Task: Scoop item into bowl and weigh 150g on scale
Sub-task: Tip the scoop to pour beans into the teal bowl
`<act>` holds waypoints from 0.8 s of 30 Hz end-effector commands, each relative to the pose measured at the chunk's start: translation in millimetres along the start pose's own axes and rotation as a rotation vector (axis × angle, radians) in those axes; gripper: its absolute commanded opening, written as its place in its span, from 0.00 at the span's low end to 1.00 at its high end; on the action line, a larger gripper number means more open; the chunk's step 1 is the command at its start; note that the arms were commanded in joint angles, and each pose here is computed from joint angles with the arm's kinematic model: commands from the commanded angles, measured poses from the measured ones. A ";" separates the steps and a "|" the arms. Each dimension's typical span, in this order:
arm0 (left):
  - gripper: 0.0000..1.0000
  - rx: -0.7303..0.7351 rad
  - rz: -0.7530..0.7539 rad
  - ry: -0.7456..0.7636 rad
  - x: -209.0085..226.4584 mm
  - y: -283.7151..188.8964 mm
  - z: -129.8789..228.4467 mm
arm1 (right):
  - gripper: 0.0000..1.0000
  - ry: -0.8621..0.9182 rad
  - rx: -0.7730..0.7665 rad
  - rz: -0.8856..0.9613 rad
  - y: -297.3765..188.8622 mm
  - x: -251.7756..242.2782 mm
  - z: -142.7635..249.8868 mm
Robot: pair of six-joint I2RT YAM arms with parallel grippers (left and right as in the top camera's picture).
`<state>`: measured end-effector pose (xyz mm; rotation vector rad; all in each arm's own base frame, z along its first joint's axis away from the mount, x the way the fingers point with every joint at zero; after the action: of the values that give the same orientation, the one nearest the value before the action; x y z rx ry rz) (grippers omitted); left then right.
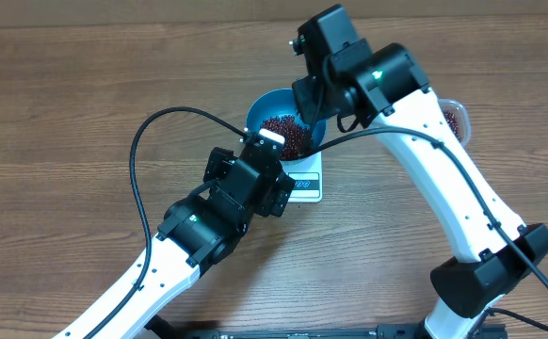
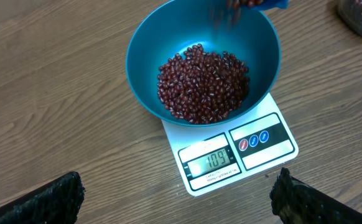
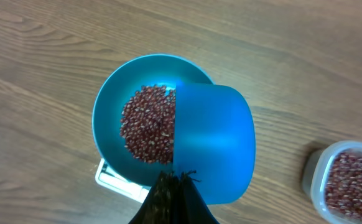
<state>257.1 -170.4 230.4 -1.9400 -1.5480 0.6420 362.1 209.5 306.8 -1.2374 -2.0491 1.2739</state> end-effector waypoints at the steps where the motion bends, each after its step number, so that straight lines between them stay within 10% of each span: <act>1: 1.00 -0.026 0.001 -0.012 0.0 -4.0 -9.3 | 0.04 -0.030 -0.095 0.111 -29.1 7.5 -11.7; 24: 1.00 -0.026 0.001 -0.012 0.0 -4.0 -9.3 | 0.04 -0.050 -0.105 0.157 -31.2 12.8 -13.2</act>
<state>257.1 -170.4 230.4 -1.9404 -1.5481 0.6420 353.5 227.6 311.3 -1.3717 -2.0733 1.3741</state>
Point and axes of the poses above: each gripper's point midway between its finger pads, its own y axis out along the fingers, its own x axis along the line the jaws close on, z = x × y, the point moved 6 cm from there along -y, back along the fingers, and after that the axes turned 12 degrees about -y, right-handed, at the moved point
